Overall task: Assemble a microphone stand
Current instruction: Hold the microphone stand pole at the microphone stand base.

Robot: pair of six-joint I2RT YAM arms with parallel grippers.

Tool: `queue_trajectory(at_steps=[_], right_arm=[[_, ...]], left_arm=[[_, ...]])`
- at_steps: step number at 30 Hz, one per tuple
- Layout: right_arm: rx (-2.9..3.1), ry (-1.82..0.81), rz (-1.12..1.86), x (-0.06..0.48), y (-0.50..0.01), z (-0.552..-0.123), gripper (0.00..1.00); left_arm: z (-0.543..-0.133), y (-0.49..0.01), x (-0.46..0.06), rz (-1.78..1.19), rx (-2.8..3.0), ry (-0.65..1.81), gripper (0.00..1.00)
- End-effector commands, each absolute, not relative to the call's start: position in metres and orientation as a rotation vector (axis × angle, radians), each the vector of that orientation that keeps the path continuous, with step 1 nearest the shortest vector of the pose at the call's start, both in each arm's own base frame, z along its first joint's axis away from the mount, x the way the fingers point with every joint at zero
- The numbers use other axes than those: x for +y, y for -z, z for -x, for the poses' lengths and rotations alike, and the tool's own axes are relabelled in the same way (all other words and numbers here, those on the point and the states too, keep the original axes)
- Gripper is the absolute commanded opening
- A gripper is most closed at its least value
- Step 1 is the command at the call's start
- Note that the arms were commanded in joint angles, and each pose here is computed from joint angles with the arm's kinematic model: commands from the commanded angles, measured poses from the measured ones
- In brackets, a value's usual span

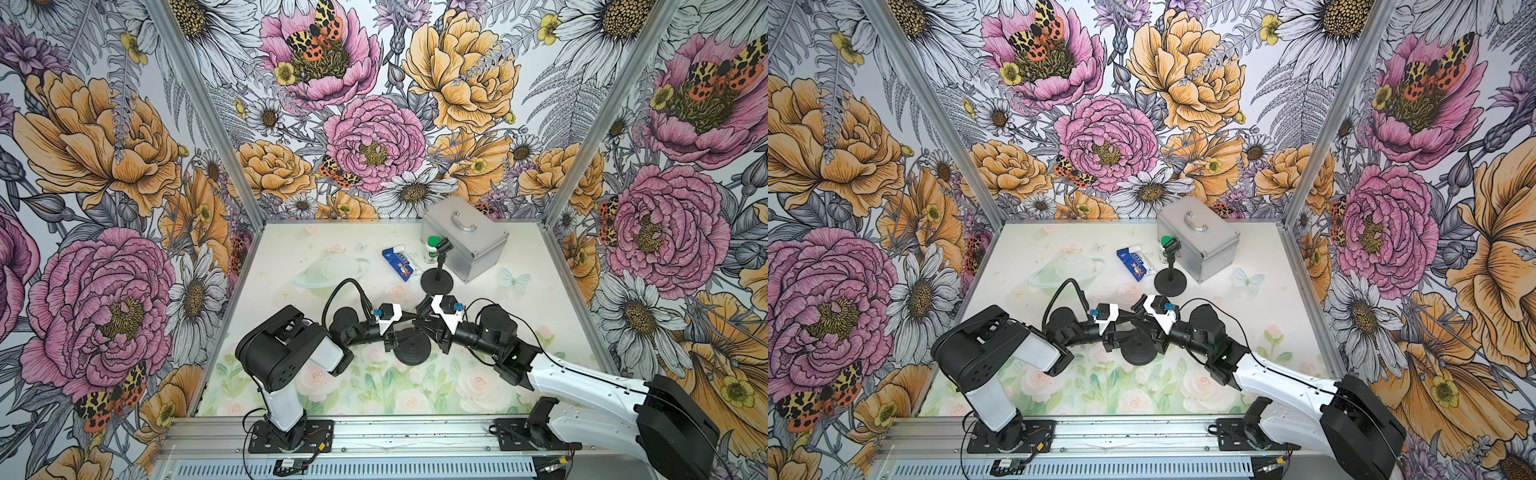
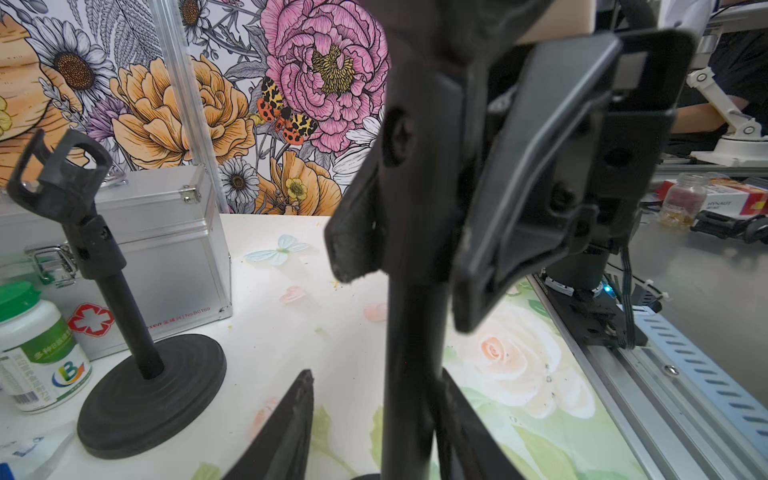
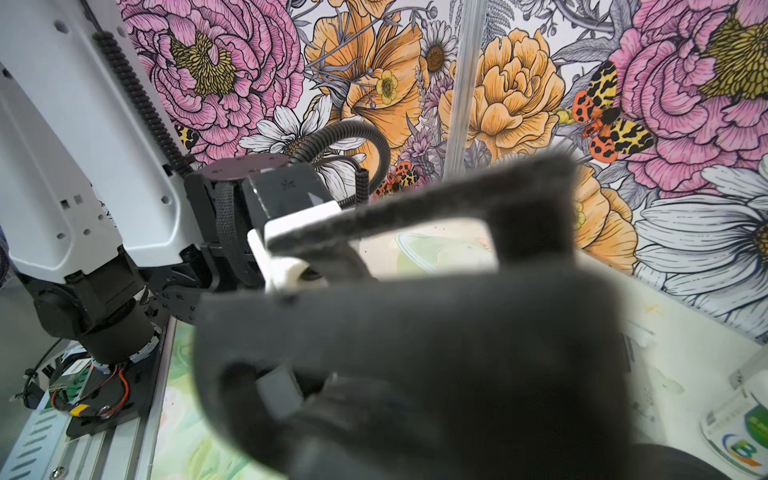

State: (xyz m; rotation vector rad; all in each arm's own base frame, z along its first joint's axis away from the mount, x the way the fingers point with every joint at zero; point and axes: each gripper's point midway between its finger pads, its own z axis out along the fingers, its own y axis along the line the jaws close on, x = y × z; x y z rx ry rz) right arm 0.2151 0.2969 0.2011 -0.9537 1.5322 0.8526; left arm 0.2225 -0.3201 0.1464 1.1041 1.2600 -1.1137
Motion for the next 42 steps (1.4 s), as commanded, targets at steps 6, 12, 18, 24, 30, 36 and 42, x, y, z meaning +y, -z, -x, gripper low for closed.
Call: queue_trajectory(at_steps=[6,12,18,24,30,36,42], right_arm=[[1.559,-0.813,0.876,0.294,-0.177,-0.226,0.01],[1.563,-0.824,0.913,0.306,-0.172,-0.232,0.01],[1.572,-0.815,0.923,0.305,-0.169,-0.232,0.02],[1.609,-0.797,0.958,0.305,-0.157,-0.232,0.02],[1.623,-0.768,0.959,0.305,-0.152,-0.237,0.02],[1.635,-0.802,0.971,0.311,-0.148,-0.235,0.03],[1.645,-0.818,0.977,0.311,-0.148,-0.232,0.03]], left_arm=[[-0.225,-0.12,-0.324,-1.112,1.319,1.095,0.46],[-0.241,-0.112,-0.318,-1.069,1.359,1.027,0.45],[-0.244,-0.109,-0.318,-1.063,1.372,1.024,0.44],[-0.253,-0.105,-0.318,-1.039,1.395,1.016,0.44],[-0.265,-0.102,-0.311,-0.98,1.441,0.981,0.44],[-0.259,-0.106,-0.311,-1.001,1.419,0.994,0.44],[-0.245,-0.108,-0.317,-1.058,1.385,1.052,0.44]])
